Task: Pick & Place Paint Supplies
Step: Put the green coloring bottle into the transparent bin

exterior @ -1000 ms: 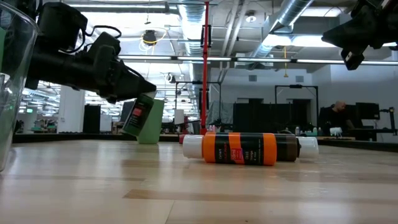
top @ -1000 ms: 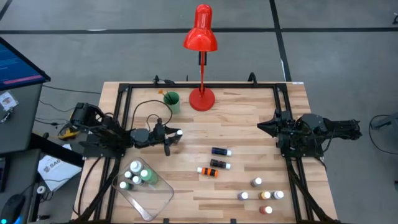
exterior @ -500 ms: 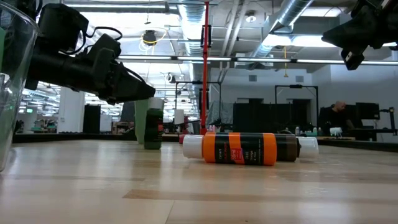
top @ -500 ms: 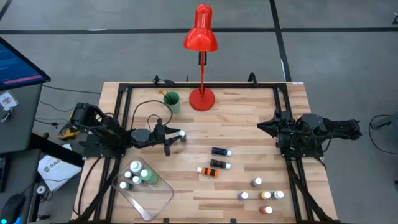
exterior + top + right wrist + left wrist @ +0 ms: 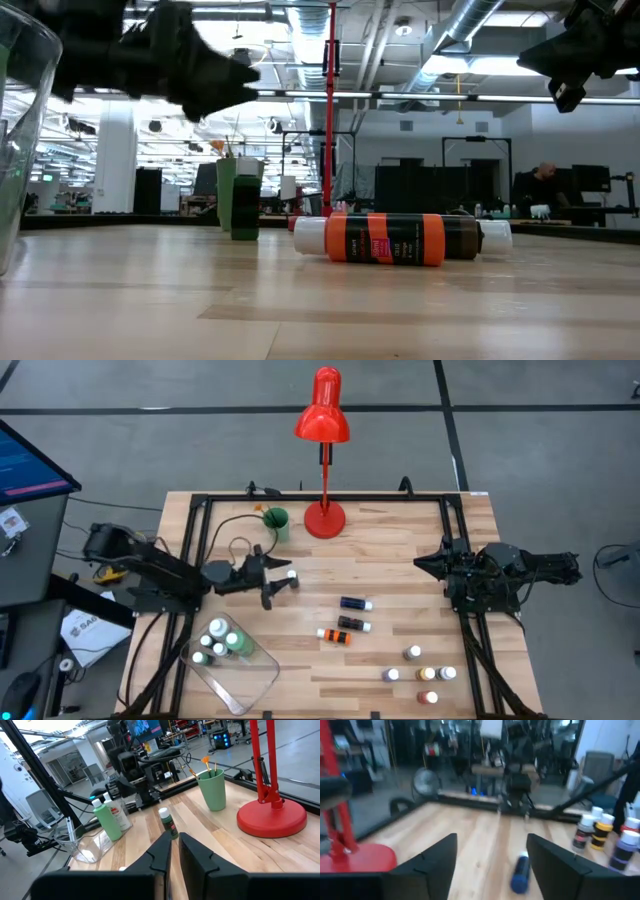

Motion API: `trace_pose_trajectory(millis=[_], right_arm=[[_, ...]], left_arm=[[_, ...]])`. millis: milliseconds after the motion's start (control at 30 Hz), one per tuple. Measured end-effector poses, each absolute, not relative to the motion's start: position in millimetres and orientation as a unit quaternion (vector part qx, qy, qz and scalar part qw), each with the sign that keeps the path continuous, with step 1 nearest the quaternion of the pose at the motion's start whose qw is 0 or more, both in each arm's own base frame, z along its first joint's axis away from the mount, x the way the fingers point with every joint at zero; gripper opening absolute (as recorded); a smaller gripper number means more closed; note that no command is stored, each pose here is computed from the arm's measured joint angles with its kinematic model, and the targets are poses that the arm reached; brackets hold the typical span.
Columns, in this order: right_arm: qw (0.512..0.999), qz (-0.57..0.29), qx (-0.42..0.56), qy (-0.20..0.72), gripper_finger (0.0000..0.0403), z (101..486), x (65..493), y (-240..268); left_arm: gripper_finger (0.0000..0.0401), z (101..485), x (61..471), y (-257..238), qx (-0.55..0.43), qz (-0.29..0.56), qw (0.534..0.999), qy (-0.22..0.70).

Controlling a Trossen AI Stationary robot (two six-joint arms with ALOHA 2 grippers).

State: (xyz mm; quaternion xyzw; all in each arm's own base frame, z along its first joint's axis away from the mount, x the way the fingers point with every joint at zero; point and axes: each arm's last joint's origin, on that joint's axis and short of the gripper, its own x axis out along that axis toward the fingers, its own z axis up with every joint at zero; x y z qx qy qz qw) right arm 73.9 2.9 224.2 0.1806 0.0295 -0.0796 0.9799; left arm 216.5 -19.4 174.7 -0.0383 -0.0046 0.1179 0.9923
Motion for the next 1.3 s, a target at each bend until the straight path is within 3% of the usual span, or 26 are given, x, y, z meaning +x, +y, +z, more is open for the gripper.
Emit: trace_pose_trajectory(millis=[233,467,933,1300], right_arm=[[0.980,-0.080,0.180,0.029,0.0031,224,74,3],[0.980,-0.080,0.181,0.030,0.0033,224,74,3],[0.980,-0.079,0.181,0.029,0.0033,224,74,3],[0.980,-0.080,0.180,0.030,0.0033,224,74,3]], left_arm=[[0.0248,231,241,-17,-0.073,0.130,0.956,0.253],[0.0246,266,251,1,-0.097,0.114,0.945,0.291],[0.0246,208,280,21,-0.114,0.075,0.900,0.413],[0.0246,201,279,15,-0.104,0.077,0.888,0.441]])
